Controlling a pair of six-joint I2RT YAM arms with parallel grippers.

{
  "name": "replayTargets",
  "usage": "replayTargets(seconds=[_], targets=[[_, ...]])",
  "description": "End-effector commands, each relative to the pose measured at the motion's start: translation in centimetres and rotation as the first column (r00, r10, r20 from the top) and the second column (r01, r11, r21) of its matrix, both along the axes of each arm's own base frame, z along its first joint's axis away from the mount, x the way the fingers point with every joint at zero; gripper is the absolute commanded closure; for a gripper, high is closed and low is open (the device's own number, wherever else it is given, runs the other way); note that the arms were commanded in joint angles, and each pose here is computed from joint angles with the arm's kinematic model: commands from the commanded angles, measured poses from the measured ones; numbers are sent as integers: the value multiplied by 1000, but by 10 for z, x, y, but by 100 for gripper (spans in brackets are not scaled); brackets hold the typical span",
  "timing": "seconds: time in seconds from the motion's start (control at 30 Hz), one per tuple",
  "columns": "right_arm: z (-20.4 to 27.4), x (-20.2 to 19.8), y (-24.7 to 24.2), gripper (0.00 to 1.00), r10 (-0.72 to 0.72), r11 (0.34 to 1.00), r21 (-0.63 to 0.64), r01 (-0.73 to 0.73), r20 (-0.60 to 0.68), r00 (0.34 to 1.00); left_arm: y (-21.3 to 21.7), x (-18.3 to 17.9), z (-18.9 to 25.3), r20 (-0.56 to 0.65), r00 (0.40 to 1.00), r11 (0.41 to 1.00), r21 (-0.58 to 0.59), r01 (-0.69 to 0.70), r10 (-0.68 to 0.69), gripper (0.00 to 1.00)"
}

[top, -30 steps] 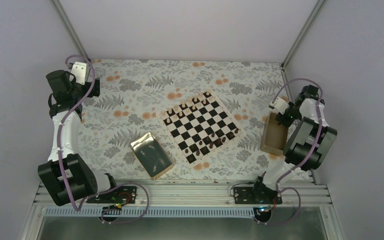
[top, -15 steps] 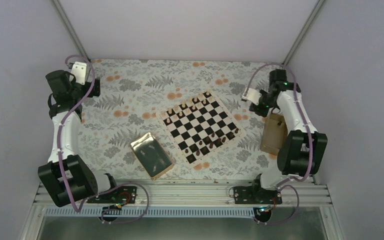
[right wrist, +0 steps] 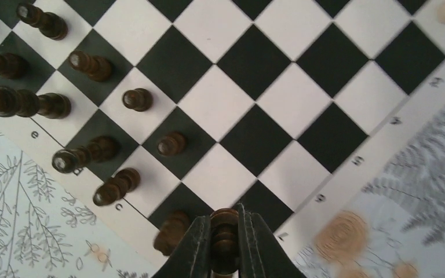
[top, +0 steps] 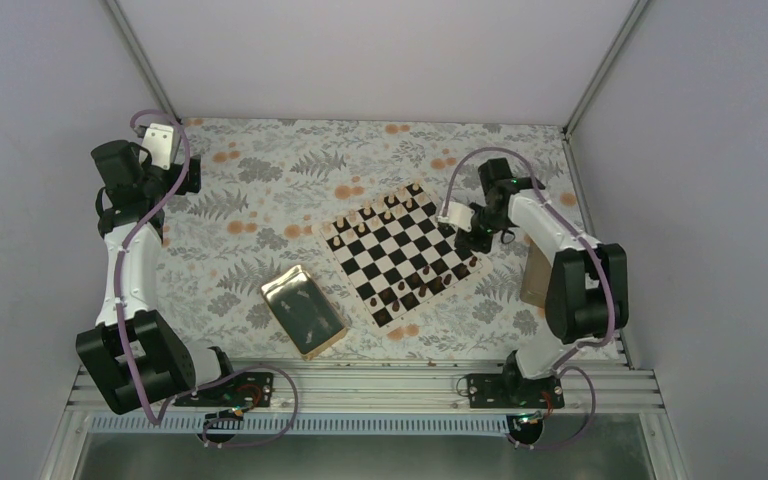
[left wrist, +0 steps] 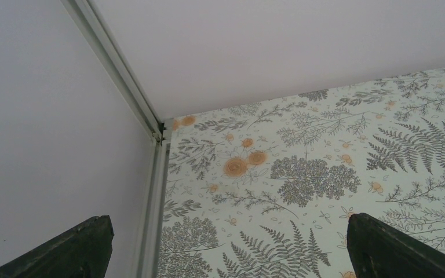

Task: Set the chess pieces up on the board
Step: Place the chess piece on the chessboard.

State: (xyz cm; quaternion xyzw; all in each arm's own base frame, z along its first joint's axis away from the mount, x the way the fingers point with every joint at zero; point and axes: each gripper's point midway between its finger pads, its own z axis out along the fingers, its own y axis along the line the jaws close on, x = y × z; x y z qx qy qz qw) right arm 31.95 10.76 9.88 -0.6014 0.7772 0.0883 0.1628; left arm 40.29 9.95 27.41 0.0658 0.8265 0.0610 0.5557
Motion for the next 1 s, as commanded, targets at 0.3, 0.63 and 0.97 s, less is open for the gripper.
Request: replayTargets(seconds=[0.3,0.63,0.97], targets=[[-52,-6,16,91,5,1000,-5,-5,-85,996,2,1,15,28,1000,1000,-1,-2,2,0],[-63,-3,12,91,-3,1000,-30,0,-91,996,2,0,13,24,1000,1000,1,-4,4,0],[-69,2,11,89,-8,999,-39,4,-91,996,1,-1,11,21,1000,1000,1,-3,3,0]])
